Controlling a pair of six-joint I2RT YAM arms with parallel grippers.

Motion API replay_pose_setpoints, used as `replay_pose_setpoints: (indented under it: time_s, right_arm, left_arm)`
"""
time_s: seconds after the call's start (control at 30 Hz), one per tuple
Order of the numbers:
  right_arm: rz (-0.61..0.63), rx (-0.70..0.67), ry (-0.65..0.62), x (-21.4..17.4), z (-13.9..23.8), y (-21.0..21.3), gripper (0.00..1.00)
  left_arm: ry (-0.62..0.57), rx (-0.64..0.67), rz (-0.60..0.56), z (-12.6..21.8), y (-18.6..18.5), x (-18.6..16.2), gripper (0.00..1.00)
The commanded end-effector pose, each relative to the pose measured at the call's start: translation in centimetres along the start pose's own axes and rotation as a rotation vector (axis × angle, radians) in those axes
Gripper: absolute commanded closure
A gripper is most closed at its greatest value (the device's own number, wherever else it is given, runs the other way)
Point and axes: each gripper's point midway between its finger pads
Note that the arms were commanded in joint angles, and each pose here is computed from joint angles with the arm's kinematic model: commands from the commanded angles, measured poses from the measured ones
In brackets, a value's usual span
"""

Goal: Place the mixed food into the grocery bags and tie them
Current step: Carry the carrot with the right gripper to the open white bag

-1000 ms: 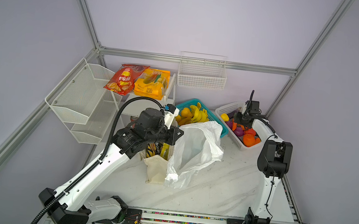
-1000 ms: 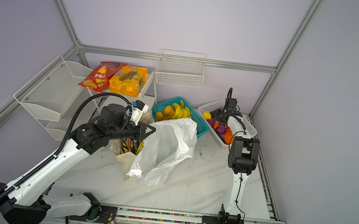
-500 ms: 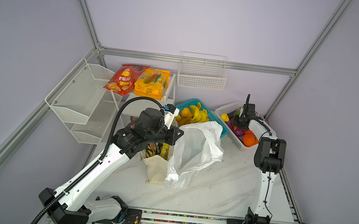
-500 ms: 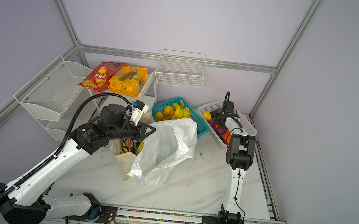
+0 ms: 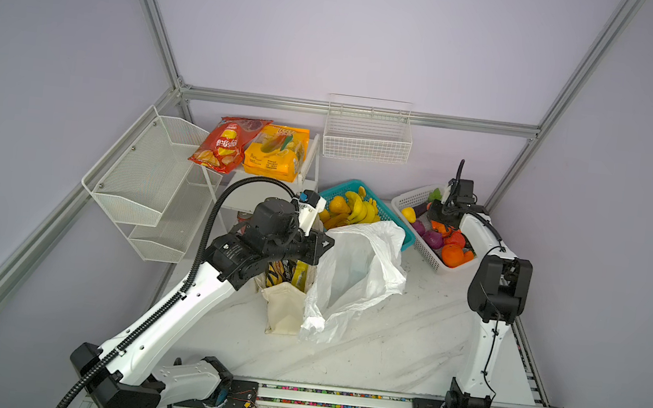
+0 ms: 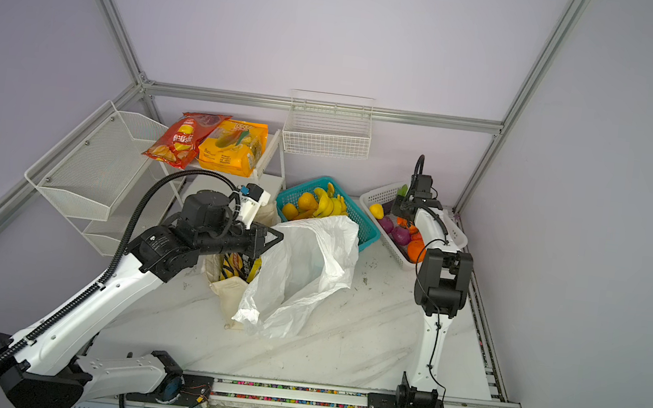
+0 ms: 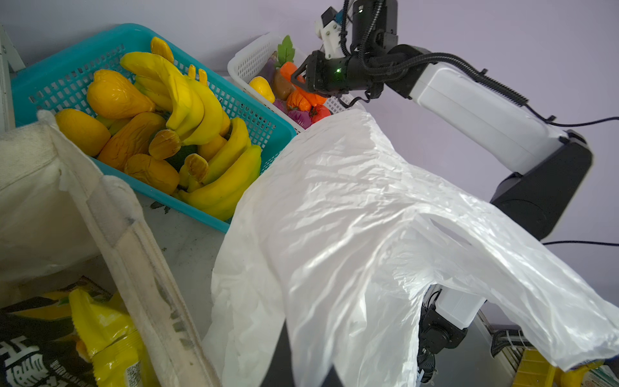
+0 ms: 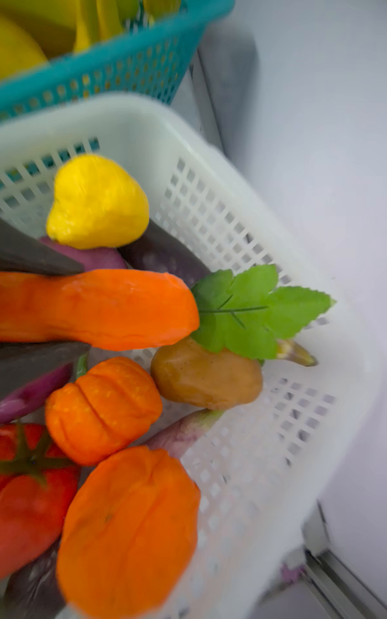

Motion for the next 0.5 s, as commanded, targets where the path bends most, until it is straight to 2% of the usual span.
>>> replay_pose_setpoints:
  time_s: [0.0,0.07,0.23,0.47]
  right_arm:
    - [-0.004,0.024,-0.119,3.3,6.3,0.8,0.84]
    - [-0.027,0.085,-0.164,3.4,8.8,2.1,0.84]
    - [-0.031,0.279,-0.317,3.3,18.4,8.2,0.85]
    - [0.081,0.584,-0.439,0.2,32.2,17.2,0.85]
  left_arm:
    - [-0.036,-0.049,-0.016,0.5,-0.7,0.2,1.0]
    - [-0.036,-0.056,-0.01,0.4,-0.7,0.2,1.0]
    - [-0.039,-0.072,0.016,0.2,-0.8,0.2,1.0]
    - [-0.046,-0.063,0.031,0.0,-0.6,0.3,1.0]
Point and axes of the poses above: each gripper's point midway between its finger pads, its own z axis back along the fingers, its own y axis along the line the jaws close on, x = y × z, and after that the axes turned 13 degrees about z, right-handed
